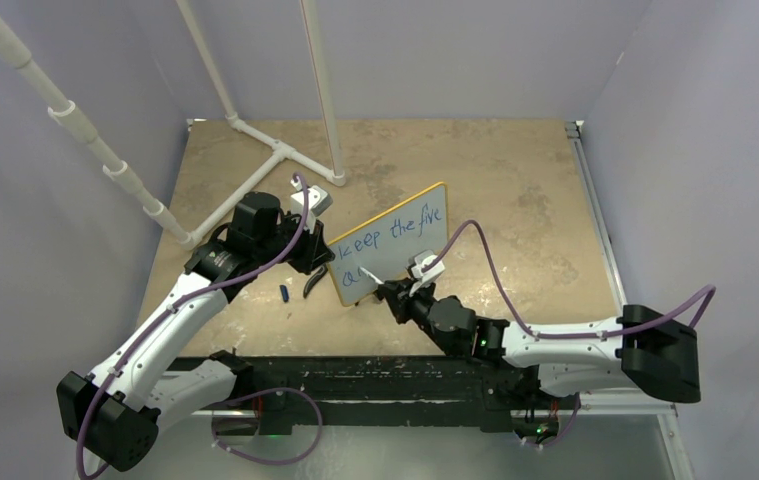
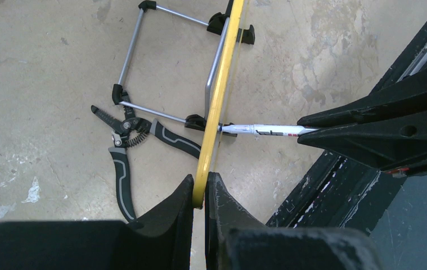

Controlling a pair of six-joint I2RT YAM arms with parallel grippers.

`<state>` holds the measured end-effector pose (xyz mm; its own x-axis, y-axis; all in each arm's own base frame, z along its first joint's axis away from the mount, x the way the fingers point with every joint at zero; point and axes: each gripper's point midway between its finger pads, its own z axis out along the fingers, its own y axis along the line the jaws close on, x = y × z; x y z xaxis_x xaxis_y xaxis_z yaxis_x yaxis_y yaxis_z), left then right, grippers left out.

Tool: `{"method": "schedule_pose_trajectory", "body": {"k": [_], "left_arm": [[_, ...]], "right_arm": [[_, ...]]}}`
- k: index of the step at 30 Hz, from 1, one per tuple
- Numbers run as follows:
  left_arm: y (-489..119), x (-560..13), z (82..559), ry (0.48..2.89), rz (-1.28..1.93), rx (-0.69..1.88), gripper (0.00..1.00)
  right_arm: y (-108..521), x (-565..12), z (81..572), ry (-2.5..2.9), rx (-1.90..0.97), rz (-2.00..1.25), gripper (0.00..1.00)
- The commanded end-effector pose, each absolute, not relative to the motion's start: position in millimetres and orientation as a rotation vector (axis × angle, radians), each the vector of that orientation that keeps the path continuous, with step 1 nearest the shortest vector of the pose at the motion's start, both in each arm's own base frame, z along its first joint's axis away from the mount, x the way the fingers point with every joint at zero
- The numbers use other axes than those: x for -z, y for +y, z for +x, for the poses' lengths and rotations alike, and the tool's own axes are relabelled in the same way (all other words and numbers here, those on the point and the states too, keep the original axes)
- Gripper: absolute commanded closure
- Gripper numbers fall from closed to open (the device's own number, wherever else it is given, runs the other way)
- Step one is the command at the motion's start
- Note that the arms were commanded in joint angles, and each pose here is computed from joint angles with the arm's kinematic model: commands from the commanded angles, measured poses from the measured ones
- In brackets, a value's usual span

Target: Write a sentence on the whiteboard

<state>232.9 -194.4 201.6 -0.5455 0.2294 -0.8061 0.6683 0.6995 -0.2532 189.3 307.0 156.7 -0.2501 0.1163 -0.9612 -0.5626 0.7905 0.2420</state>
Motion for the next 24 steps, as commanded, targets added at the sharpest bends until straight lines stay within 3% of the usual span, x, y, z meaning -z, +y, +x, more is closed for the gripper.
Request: {"method": "schedule_pose_trajectory", "body": {"k": [1, 24], "left_arm": [[-196, -211, 237, 2.078, 0.686, 0.702, 1.0], [-197, -210, 236, 2.08, 0.691, 0.712, 1.0]], "right_arm": [[307, -181, 193, 1.66, -0.693, -0.299, 1.0], [310, -183, 191, 1.646, -0.717, -0.308, 1.0]]}}
